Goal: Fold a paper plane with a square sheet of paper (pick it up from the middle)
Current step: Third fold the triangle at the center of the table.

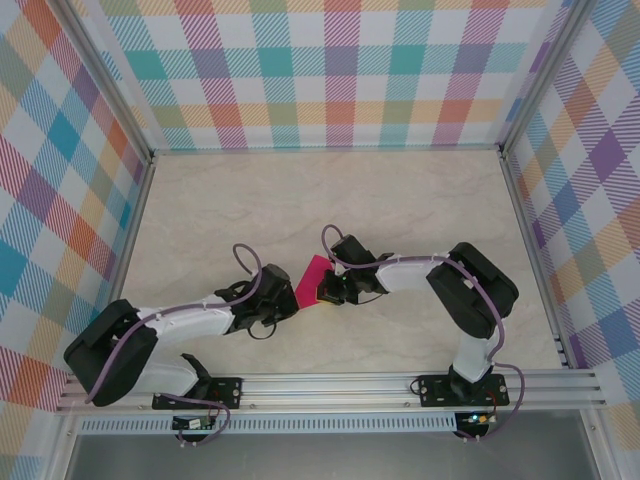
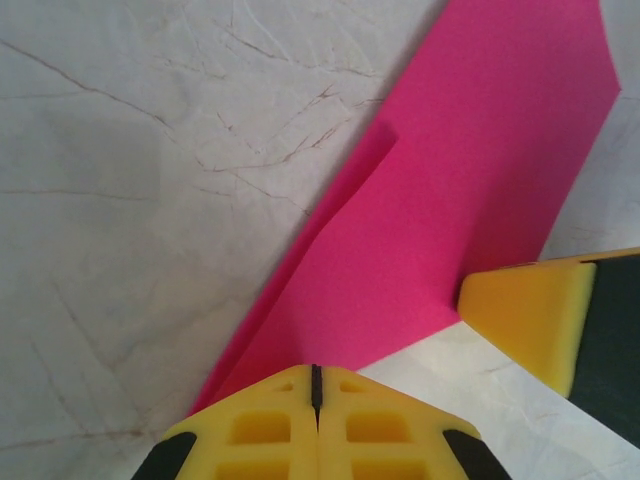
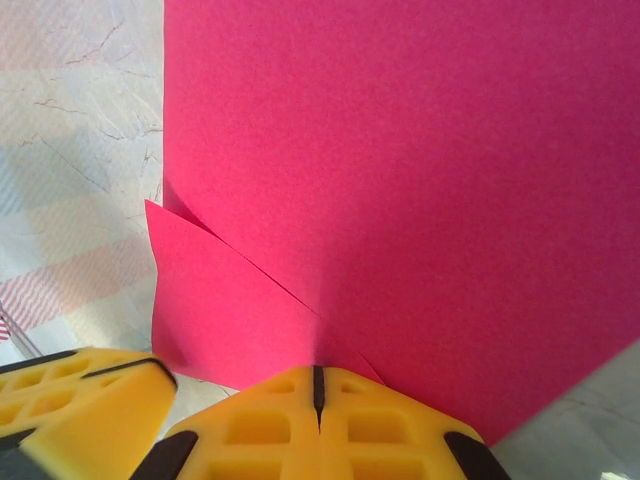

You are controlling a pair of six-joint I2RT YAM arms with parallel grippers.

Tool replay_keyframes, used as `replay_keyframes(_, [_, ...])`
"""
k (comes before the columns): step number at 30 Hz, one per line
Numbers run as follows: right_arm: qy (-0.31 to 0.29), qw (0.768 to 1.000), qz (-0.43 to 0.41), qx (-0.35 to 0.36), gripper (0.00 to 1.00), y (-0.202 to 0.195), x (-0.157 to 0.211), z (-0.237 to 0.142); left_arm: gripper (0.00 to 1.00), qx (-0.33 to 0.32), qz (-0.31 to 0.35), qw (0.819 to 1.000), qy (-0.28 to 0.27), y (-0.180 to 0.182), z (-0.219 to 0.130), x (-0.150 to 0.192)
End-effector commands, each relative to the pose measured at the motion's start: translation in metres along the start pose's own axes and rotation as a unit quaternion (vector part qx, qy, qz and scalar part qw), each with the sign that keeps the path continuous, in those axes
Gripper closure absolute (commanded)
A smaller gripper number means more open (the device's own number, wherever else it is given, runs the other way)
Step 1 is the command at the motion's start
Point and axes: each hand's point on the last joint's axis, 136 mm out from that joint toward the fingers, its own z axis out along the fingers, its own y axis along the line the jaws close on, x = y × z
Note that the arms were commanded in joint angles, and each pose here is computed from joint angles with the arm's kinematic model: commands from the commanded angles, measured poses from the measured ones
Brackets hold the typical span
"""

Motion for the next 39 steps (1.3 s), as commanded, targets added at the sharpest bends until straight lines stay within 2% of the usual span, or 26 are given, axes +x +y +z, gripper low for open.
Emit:
replay_keyframes(1, [0.006, 0.999, 0.011, 0.051, 1.00, -0.027, 0.003, 0.004, 1.00, 0.023, -0.004, 0.999, -0.041, -0.008, -0.003, -0.017])
replay_keyframes(4, [0.003, 0.999, 0.006, 0.045, 1.00, -0.023, 0.001, 0.004, 1.00, 0.012, -0.003, 0.999, -0.046, 0.004, -0.005, -0.015])
replay_keyframes(9, [-0.003, 1.000, -0.003, 0.025, 1.00, -0.011, -0.004, 0.001, 1.00, -0.004, -0.024, 1.000, -0.018, 0.028, 0.007, 0.006])
replay_keyframes(17, [-0.021, 0.996, -0.065, -0.048, 1.00, 0.041, -0.008, -0.015, 1.00, -0.034, -0.025, 0.999, -0.016, 0.046, 0.004, 0.010])
replay_keyframes(23, [0.007, 0.996, -0.075, -0.052, 1.00, 0.054, 0.004, 0.008, 1.00, -0.049, -0.025, 0.998, -0.010, 0.048, 0.006, 0.011])
replay_keyframes(30, [0.022, 0.998, -0.061, -0.021, 1.00, 0.038, 0.009, 0.028, 1.00, -0.085, -0.032, 0.996, -0.009, 0.059, 0.003, 0.011])
replay_keyframes(39, [-0.003, 0.999, -0.021, 0.033, 1.00, -0.020, 0.009, 0.020, 1.00, -0.126, -0.030, 0.991, 0.018, 0.076, 0.005, 0.023])
